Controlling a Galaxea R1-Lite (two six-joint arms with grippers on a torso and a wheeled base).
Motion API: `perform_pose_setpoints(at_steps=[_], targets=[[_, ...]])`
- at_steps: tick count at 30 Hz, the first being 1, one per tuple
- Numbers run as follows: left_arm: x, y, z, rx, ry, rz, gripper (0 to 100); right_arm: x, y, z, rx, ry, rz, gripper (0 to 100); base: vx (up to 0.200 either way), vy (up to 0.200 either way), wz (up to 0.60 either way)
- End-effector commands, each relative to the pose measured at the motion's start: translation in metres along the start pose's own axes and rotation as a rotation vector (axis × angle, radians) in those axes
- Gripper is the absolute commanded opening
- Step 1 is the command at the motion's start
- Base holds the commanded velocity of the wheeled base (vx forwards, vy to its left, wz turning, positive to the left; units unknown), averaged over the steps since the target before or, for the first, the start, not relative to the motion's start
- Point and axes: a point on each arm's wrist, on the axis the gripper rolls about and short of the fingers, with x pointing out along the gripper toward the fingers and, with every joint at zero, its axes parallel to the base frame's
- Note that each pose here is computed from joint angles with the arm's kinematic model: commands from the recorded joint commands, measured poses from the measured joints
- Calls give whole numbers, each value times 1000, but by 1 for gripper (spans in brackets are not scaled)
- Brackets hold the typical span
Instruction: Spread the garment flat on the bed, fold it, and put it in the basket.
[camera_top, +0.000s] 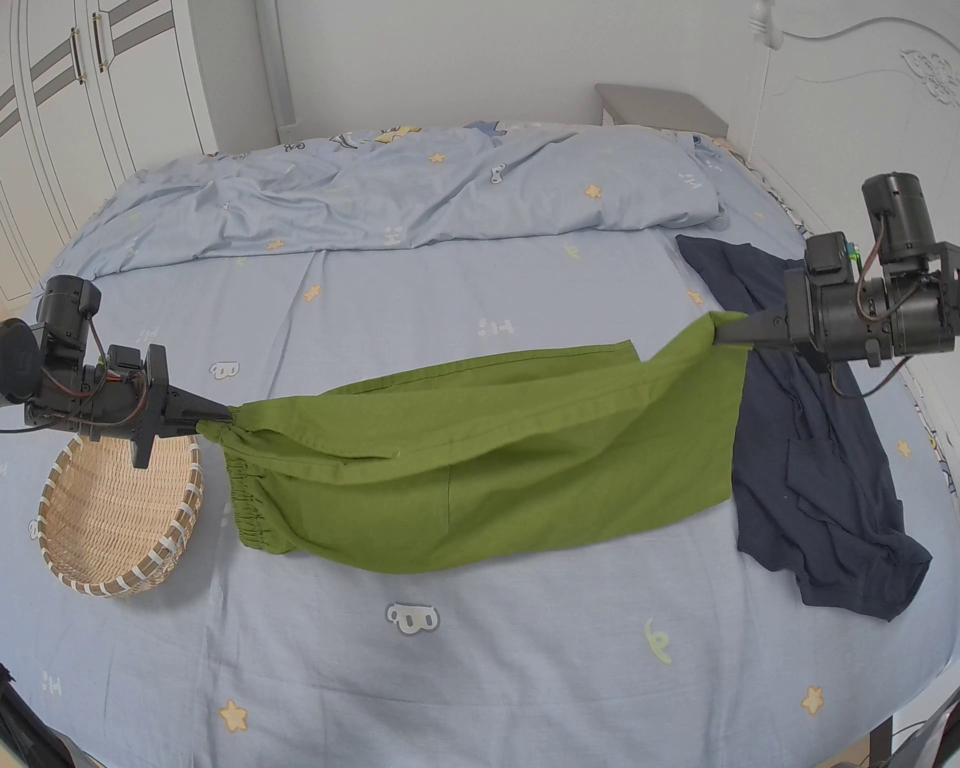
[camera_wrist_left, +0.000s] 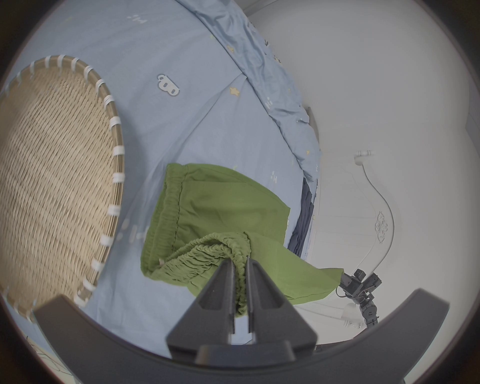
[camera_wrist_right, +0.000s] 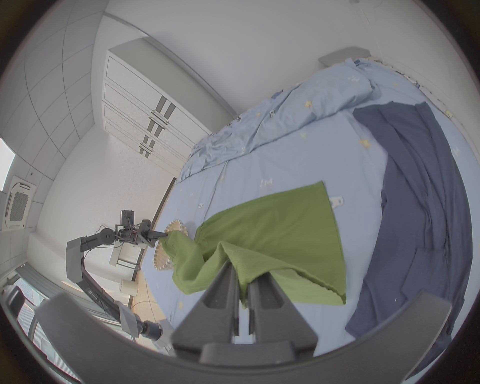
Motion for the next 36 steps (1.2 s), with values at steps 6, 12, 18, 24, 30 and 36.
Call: perform_pose_setpoints(at_steps=[6, 12, 18, 24, 30, 36], targets=[[24, 20, 33, -40, 11, 23, 0, 43, -34, 34, 35, 12, -41, 0, 0, 0, 0], [23, 25, 42, -40, -11, 24, 0, 67, -50, 35, 50, 28, -59, 0, 0, 0, 0], [26, 27, 46, -39, -12, 23, 0, 80, -71, 42, 44, -5, -82, 0, 0, 0, 0], [29, 28, 51, -37, -16, 23, 0, 90, -79, 49, 21, -49, -76, 0, 0, 0, 0], [31, 28, 53, -33, -18, 22, 0, 102, -86, 51, 3, -74, -68, 0, 0, 0, 0], [37, 34, 57, -46, -11, 31, 0, 113, -94, 50, -4, -92, -61, 0, 0, 0, 0]])
